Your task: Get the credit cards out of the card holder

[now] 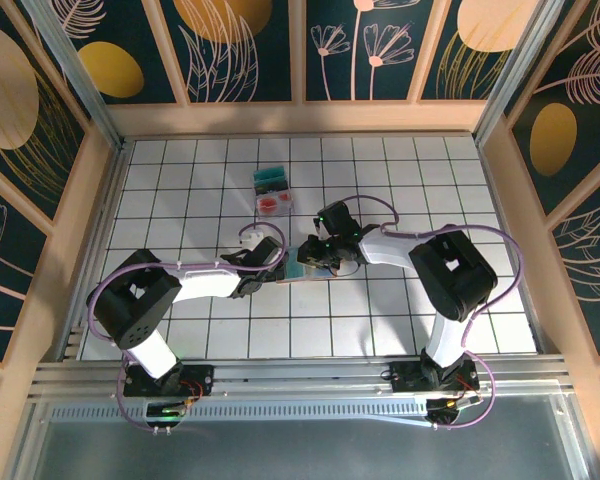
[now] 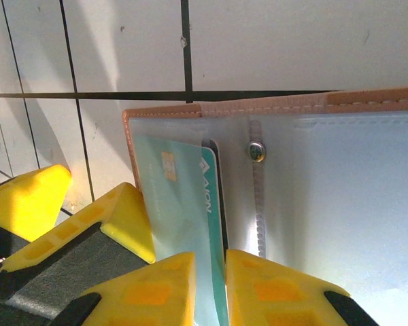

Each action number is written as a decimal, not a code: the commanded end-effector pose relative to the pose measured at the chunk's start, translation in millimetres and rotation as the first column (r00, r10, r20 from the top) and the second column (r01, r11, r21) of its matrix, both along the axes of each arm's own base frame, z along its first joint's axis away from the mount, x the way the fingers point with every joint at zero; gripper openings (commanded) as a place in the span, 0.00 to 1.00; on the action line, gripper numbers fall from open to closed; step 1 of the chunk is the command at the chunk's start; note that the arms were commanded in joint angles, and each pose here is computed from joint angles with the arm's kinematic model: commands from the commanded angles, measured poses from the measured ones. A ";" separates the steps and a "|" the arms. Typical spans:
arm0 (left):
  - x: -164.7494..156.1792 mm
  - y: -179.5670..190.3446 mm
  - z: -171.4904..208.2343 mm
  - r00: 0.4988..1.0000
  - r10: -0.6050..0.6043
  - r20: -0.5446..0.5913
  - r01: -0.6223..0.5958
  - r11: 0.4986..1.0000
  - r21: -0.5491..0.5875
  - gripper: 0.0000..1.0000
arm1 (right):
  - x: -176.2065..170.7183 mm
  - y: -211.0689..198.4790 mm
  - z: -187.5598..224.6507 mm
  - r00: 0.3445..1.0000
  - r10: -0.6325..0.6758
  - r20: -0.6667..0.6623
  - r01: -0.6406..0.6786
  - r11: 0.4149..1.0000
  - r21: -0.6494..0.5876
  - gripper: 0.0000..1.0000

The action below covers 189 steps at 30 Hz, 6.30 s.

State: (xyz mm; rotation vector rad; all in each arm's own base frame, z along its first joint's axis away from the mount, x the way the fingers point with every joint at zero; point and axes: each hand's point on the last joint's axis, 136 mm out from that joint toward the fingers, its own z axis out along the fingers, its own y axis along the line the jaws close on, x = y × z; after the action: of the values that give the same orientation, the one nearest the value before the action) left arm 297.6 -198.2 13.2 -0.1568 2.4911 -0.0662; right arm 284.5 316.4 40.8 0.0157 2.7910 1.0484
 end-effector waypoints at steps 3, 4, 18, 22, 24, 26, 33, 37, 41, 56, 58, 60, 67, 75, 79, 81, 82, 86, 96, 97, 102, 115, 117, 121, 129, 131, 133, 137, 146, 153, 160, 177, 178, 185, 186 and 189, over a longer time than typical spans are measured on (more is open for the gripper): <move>-13.2 8.6 -19.9 0.997 0.004 -0.083 -0.001 0.999 0.036 0.99 | -2.5 6.7 17.2 1.000 0.010 0.011 -0.010 0.998 0.070 0.19; -13.3 8.7 -20.4 0.996 0.004 -0.084 -0.001 0.999 0.036 0.99 | -2.1 6.7 16.8 1.000 0.010 0.010 -0.011 0.997 0.072 0.19; -12.4 5.8 -19.3 0.996 -0.005 -0.084 0.007 1.000 0.026 0.99 | -2.0 8.1 7.4 1.000 0.002 -0.012 0.000 0.991 0.134 0.23; -14.0 6.1 -26.9 0.995 -0.007 -0.103 0.011 0.999 0.038 0.99 | -2.2 9.9 6.0 1.000 0.006 -0.014 -0.004 0.988 0.152 0.24; -14.2 5.3 -27.6 0.994 -0.009 -0.106 0.013 0.999 0.034 0.99 | -2.2 11.3 6.9 1.000 0.008 -0.012 -0.005 0.986 0.167 0.24; -14.3 4.6 -28.1 0.994 -0.011 -0.107 0.014 0.999 0.033 0.99 | -3.2 13.1 7.5 1.000 0.012 -0.015 -0.009 0.983 0.184 0.24; -14.2 3.7 -27.0 0.994 -0.013 -0.107 0.016 1.000 0.027 0.99 | -3.1 18.2 9.9 1.000 0.017 -0.015 -0.013 0.975 0.224 0.24; -14.3 3.4 -26.9 0.994 -0.013 -0.108 0.016 1.000 0.025 0.99 | -2.7 21.6 9.8 0.999 0.022 -0.024 -0.015 0.969 0.245 0.26; -14.4 3.2 -27.7 0.994 -0.013 -0.110 0.015 1.000 0.025 0.99 | -2.4 25.1 11.0 0.999 0.027 -0.029 -0.019 0.964 0.264 0.28; -15.6 4.6 -29.2 0.993 0.004 -0.121 0.000 0.999 0.032 0.99 | 2.3 11.8 27.7 1.000 0.005 -0.011 -0.001 0.952 0.305 0.22; -15.8 5.6 -30.5 0.992 0.006 -0.124 -0.002 0.999 0.036 0.99 | 2.9 10.1 28.7 1.000 0.001 -0.011 0.002 0.952 0.306 0.22; -15.9 5.4 -30.6 0.992 0.006 -0.125 -0.001 0.999 0.037 0.99 | 3.5 8.8 29.4 1.000 -0.002 -0.010 0.005 0.952 0.306 0.22; -16.4 6.5 -31.6 0.992 0.009 -0.128 -0.004 0.999 0.041 0.99 | 4.4 3.5 26.1 1.000 -0.015 -0.019 0.020 0.955 0.297 0.21; -16.4 7.6 -32.0 0.992 0.011 -0.127 -0.005 0.999 0.046 0.99 | 7.4 -5.2 21.5 0.999 -0.047 -0.019 0.050 0.964 0.261 0.16; -15.9 7.4 -31.2 0.992 0.014 -0.124 -0.008 0.999 0.044 0.99 | 8.7 -8.8 20.1 0.998 -0.059 -0.014 0.061 0.969 0.240 0.13; -16.1 7.5 -31.3 0.992 0.013 -0.124 -0.008 0.999 0.045 0.99 | 8.5 -10.1 18.9 0.998 -0.062 -0.013 0.064 0.971 0.231 0.11; -15.8 7.3 -31.1 0.992 0.013 -0.124 -0.008 0.999 0.044 0.99 | 8.5 -10.5 18.6 0.998 -0.064 -0.012 0.065 0.972 0.226 0.11; -16.0 7.3 -31.5 0.992 0.014 -0.124 -0.009 0.999 0.043 0.99 | 9.6 -13.2 17.3 0.997 -0.072 -0.009 0.072 0.975 0.208 0.09; -17.0 11.0 -28.5 0.993 0.027 -0.112 -0.023 0.999 0.042 0.99 | 10.2 -21.7 10.9 0.996 -0.092 0.001 0.091 0.985 0.149 0.07; -17.1 11.8 -28.6 0.993 0.029 -0.111 -0.024 0.999 0.044 0.99 | 10.0 -23.0 9.8 0.995 -0.095 0.000 0.094 0.985 0.143 0.06; -16.0 11.2 -26.8 0.994 0.029 -0.106 -0.024 0.999 0.043 0.99 | 11.1 -27.0 9.6 0.995 -0.100 0.015 0.097 0.989 0.114 0.06; -13.8 11.4 -23.9 0.995 0.031 -0.098 -0.026 0.998 0.048 0.99 | 14.1 -35.1 14.5 0.993 -0.107 0.055 0.103 0.993 0.061 0.04; -13.9 11.6 -23.2 0.995 0.031 -0.097 -0.026 0.998 0.048 0.99 | 14.7 -36.8 15.8 0.992 -0.108 0.063 0.105 0.993 0.054 0.04; -13.7 12.2 -21.7 0.995 0.033 -0.093 -0.028 0.998 0.051 0.99 | 17.1 -39.0 22.1 0.990 -0.111 0.088 0.107 0.993 0.048 0.04; -7.2 8.1 -0.1 0.999 0.031 -0.045 -0.030 0.999 0.016 0.99 | 19.5 -47.0 30.7 0.983 -0.129 0.129 0.126 0.992 0.032 0.03; -5.6 7.4 5.6 0.999 0.032 -0.031 -0.032 0.999 0.007 0.99 | 19.6 -48.5 33.7 0.981 -0.133 0.142 0.130 0.991 0.032 0.02; -3.3 6.7 13.1 0.999 0.036 -0.013 -0.036 0.999 -0.004 0.99 | 20.9 -50.6 37.6 0.978 -0.139 0.159 0.135 0.990 0.034 0.02; 1.2 6.2 28.3 0.999 0.044 0.028 -0.043 0.999 -0.023 0.99 | 23.4 -54.6 47.3 0.969 -0.153 0.195 0.146 0.988 0.049 0.01; 11.6 10.8 80.4 0.978 0.058 0.200 -0.037 0.994 -0.106 0.99 | 26.9 -57.1 83.5 0.937 -0.169 0.307 0.132 0.982 0.139 0.00; 16.5 22.0 134.9 0.927 0.082 0.366 0.017 0.966 -0.259 0.99 | 29.5 -52.0 125.8 0.887 -0.157 0.435 0.068 0.975 0.212 0.00; 14.7 9.7 192.3 0.867 0.015 0.498 0.206 0.899 -0.386 0.99 | 26.3 -44.2 176.9 0.814 -0.159 0.559 -0.031 0.949 0.315 0.01; -6.1 -68.6 272.6 0.721 -0.212 0.660 0.634 0.586 -0.505 0.93 | 6.9 -29.4 231.6 0.752 -0.148 0.642 -0.212 0.869 0.448 0.01; -6.2 -69.3 275.1 0.717 -0.209 0.665 0.642 0.571 -0.512 0.90 | 6.2 -29.0 233.4 0.750 -0.147 0.645 -0.218 0.865 0.452 0.01; -3.3 -72.4 284.6 0.704 -0.195 0.683 0.678 0.472 -0.564 0.78 | -0.5 -27.9 246.7 0.738 -0.148 0.658 -0.254 0.843 0.475 0.01; -2.6 -72.3 284.5 0.704 -0.194 0.684 0.680 0.462 -0.569 0.76 | -1.5 -27.7 248.8 0.736 -0.148 0.661 -0.260 0.839 0.478 0.01; -2.9 -75.6 284.4 0.695 -0.207 0.689 0.696 0.434 -0.572 0.71 | -3.9 -26.8 252.5 0.735 -0.146 0.662 -0.274 0.829 0.487 0.01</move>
State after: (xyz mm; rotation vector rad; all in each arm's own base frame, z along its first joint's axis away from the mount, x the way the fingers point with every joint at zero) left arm 300.4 -267.2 271.1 0.1456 1.7576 -1.2520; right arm 288.9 290.9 272.9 -0.2991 1.8448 1.4401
